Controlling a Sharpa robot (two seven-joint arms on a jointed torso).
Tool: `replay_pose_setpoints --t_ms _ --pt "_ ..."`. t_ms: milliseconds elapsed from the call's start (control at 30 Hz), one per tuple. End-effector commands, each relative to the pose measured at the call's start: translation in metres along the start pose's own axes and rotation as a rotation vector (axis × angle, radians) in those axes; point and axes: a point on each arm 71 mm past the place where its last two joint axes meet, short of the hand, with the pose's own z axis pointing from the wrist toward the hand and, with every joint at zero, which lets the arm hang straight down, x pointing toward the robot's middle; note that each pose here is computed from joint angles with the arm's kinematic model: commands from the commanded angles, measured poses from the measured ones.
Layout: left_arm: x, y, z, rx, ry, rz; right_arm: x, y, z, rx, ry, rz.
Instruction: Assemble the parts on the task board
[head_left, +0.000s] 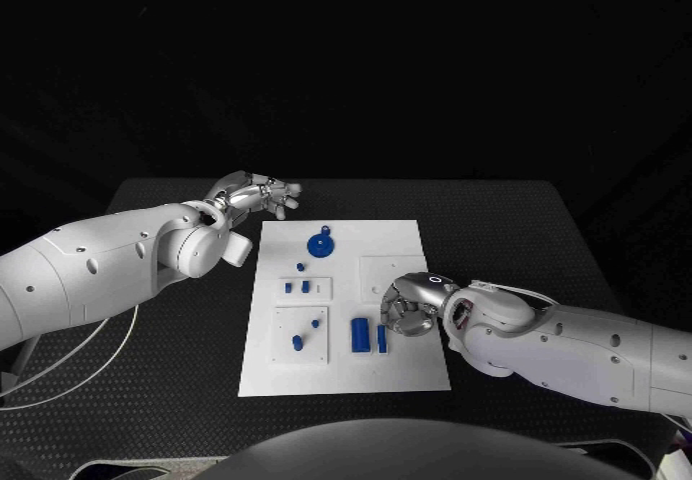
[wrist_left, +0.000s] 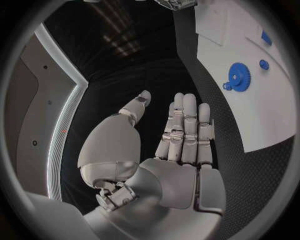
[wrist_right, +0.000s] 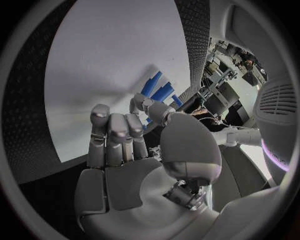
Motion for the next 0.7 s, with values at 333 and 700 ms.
replay_pose_setpoints --t_ms 333,700 --pt "0.0017 -0.0017 0.0002 0.008 0.016 0.001 -0.0051 0.0043 -0.0072 -0.026 -0.053 0.013" --pt "0.0016 -0.0016 0.0000 0.008 0.015 0.002 -0.0012 0.0078 -0.0037 -0.029 -0.007 0.026"
